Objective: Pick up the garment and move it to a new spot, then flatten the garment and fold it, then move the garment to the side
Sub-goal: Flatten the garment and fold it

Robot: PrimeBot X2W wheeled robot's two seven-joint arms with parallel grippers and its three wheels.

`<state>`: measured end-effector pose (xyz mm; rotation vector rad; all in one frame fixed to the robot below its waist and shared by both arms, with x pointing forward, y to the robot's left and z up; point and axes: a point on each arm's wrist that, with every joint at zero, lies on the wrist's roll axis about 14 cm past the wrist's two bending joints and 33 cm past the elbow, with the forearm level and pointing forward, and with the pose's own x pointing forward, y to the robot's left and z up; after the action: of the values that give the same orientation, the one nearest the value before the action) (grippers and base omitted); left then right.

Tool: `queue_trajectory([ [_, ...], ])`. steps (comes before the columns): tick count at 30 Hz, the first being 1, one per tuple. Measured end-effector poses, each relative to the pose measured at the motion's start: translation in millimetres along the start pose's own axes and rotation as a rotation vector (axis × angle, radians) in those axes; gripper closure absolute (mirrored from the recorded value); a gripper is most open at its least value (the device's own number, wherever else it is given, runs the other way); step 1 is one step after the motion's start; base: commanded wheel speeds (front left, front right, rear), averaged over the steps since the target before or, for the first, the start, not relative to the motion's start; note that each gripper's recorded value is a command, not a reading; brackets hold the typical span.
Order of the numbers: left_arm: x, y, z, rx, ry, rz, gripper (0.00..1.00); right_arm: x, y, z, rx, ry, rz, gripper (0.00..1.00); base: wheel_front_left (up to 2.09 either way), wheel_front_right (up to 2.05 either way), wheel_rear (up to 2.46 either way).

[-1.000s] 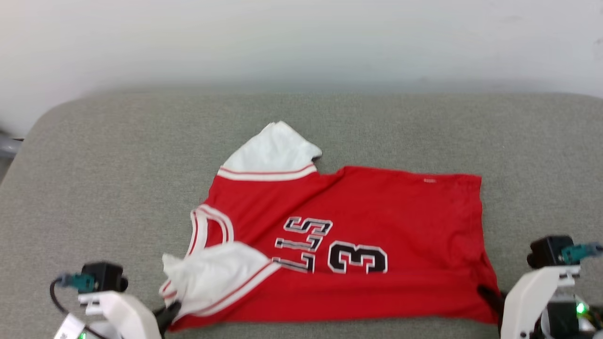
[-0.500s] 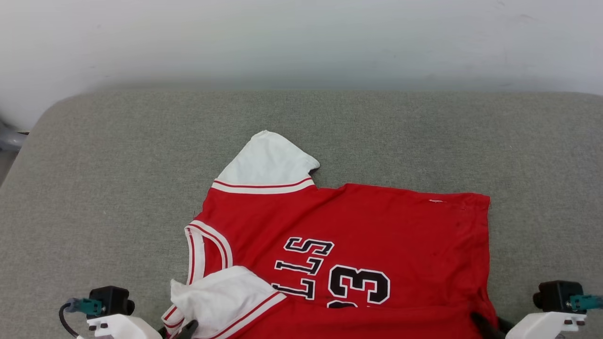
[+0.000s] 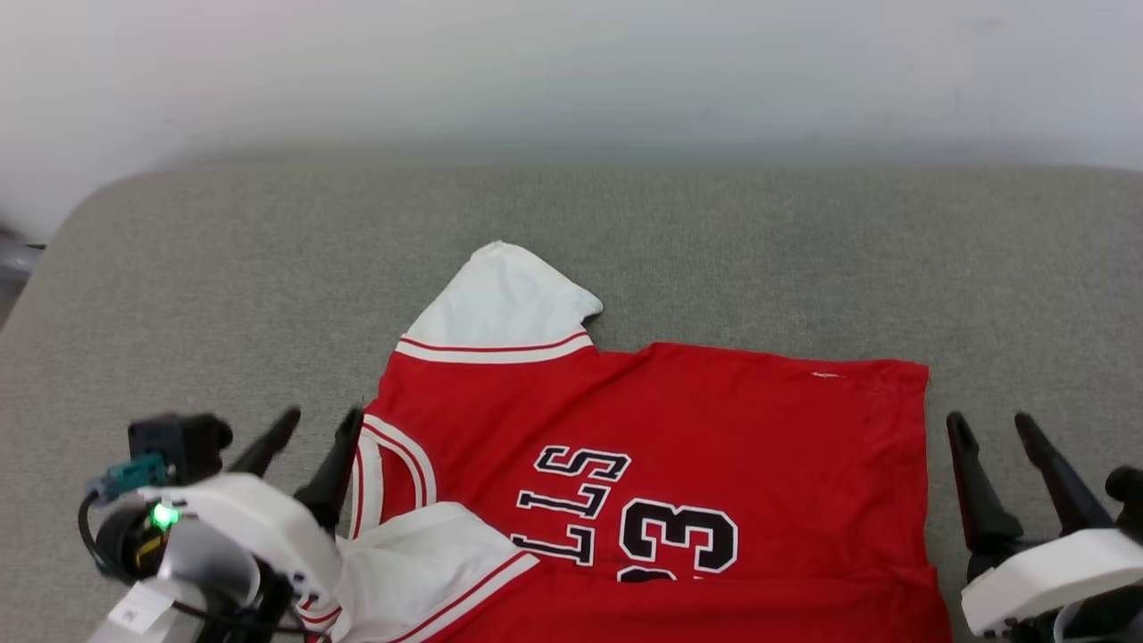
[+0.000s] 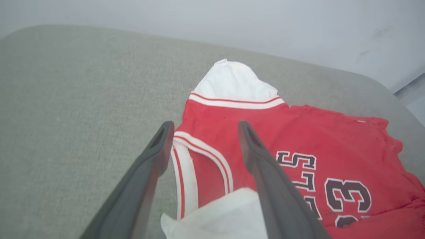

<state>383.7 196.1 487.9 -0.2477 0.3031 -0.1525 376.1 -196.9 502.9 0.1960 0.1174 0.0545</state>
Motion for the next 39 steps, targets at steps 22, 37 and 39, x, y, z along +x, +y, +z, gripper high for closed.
queue_trajectory([
  [22,182.3,-48.8,29.5,0.125,0.070,-0.262,0.00,48.0,-33.6,16.6,-0.046,-0.093,-0.113,0.00,0.00,0.00,0.00],
  [37,229.9,-18.3,-50.2,0.141,0.657,-0.229,0.00,32.8,-77.6,-23.8,0.012,-0.009,-0.250,0.00,0.00,0.00,0.00],
  [39,231.3,-18.3,-61.3,0.131,0.714,-0.230,0.00,32.1,-80.7,-27.9,0.022,-0.002,-0.261,0.00,0.00,0.00,0.00],
])
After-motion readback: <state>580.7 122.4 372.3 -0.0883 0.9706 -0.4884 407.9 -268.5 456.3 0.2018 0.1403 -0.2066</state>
